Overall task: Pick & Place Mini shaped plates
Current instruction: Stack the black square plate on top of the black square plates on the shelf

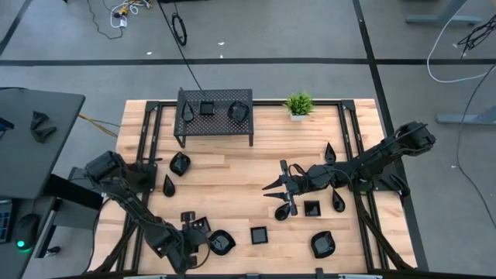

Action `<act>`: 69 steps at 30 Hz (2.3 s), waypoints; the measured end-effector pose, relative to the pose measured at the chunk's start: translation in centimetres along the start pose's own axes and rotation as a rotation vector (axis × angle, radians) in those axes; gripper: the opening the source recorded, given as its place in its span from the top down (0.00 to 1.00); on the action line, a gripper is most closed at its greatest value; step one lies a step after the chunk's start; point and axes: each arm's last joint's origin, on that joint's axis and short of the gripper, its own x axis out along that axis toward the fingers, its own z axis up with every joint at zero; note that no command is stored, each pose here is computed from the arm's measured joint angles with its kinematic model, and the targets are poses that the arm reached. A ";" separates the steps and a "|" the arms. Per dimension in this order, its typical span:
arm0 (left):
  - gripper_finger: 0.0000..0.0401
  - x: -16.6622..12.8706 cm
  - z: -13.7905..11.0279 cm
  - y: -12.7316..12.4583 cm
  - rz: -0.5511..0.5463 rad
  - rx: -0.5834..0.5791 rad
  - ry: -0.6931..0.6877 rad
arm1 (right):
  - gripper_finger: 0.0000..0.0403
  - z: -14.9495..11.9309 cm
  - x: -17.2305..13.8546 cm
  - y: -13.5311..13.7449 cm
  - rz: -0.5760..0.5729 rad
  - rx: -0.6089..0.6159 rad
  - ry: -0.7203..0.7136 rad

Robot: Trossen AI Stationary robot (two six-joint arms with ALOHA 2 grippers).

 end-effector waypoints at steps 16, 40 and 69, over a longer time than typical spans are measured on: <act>0.71 0.0 0.1 0.2 0.045 0.051 -0.045 | 0.79 0.0 0.0 0.0 0.000 0.000 0.000; 0.74 0.9 0.1 0.5 0.071 0.111 -0.003 | 0.79 -0.2 0.0 0.0 0.001 -0.003 0.018; 0.99 -2.3 3.3 1.2 0.335 0.195 -0.080 | 0.79 -0.2 0.0 0.0 0.002 0.006 0.023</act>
